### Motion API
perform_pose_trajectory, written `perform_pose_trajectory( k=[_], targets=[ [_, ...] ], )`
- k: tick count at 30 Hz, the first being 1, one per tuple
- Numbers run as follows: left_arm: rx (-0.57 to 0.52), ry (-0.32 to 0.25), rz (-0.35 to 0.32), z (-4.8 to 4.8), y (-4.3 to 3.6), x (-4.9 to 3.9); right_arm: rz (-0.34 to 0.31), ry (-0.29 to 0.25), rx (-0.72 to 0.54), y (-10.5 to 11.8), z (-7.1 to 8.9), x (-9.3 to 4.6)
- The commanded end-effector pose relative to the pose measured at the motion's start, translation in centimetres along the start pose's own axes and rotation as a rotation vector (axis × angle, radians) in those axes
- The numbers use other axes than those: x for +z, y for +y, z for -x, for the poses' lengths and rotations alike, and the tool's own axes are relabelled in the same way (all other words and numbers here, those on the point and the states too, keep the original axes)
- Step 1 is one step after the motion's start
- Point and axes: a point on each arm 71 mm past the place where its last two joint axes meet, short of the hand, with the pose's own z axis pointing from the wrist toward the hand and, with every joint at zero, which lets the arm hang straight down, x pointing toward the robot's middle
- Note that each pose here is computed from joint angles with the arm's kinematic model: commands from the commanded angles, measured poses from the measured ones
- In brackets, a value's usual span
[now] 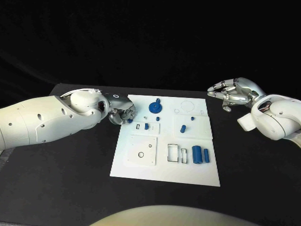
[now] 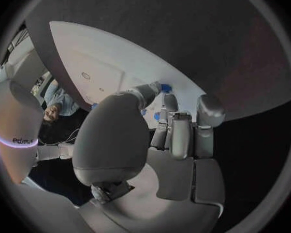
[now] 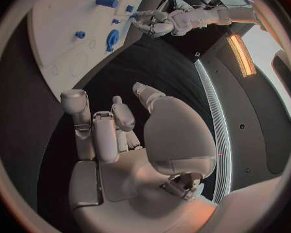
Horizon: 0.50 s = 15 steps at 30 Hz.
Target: Assemble the parts on the task board
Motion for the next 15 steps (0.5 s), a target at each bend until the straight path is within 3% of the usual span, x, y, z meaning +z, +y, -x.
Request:
perform_pose_trajectory(
  k=[1,15],
  targets=[
    [-0.039,-0.007,-0.036,-0.11,-0.48,0.1,0.012,0.019,-0.004,0.08,-0.17,0.0],
    [-0.076,-0.018,-0.047,-0.01,-0.57,0.13,0.014,0.02,-0.002,0.05,-0.16,-0.02]
  ],
)
